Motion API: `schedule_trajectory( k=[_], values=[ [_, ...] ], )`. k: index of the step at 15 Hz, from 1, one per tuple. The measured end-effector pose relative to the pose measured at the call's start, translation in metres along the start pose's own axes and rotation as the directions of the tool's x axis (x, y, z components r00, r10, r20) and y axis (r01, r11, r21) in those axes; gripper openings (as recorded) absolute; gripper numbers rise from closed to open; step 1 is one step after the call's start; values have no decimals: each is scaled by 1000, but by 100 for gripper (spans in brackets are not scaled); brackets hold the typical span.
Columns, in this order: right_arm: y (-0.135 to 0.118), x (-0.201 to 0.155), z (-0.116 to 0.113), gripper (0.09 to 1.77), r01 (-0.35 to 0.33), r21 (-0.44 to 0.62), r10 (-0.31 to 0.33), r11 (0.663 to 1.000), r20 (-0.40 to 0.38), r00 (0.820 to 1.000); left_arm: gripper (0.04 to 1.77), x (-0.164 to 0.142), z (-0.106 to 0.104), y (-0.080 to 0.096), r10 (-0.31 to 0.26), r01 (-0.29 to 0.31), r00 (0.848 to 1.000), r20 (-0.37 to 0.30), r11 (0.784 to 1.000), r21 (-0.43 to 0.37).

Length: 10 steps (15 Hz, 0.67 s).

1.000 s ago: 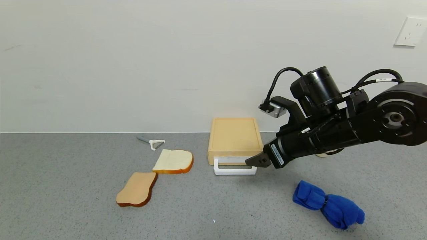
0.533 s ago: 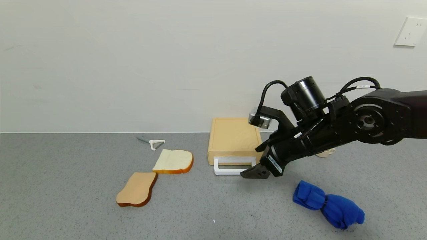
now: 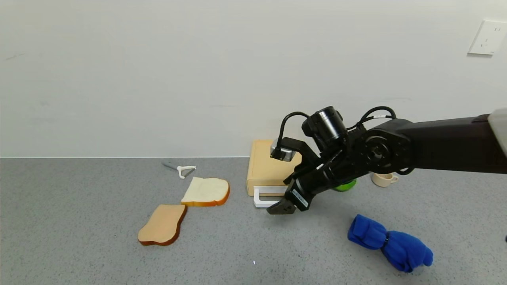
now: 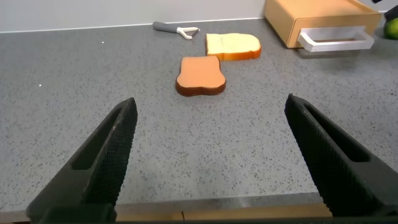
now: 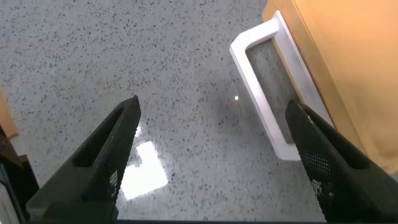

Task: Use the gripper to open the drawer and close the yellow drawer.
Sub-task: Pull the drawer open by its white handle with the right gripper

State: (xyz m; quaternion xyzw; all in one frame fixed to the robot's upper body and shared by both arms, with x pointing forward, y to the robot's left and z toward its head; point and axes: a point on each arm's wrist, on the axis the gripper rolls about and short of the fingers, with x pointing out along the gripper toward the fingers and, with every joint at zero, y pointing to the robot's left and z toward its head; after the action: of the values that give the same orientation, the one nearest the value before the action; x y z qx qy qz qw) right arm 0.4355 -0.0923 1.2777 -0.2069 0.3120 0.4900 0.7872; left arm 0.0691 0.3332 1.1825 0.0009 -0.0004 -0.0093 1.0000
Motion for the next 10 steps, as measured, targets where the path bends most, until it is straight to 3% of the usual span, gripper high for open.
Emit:
schedule_trajectory(
  k=[10],
  values=[
    [-5, 58, -4, 171, -44, -5, 44, 999, -33, 998, 172, 0, 0, 0, 0, 0, 1000, 0, 1000, 0]
  ],
)
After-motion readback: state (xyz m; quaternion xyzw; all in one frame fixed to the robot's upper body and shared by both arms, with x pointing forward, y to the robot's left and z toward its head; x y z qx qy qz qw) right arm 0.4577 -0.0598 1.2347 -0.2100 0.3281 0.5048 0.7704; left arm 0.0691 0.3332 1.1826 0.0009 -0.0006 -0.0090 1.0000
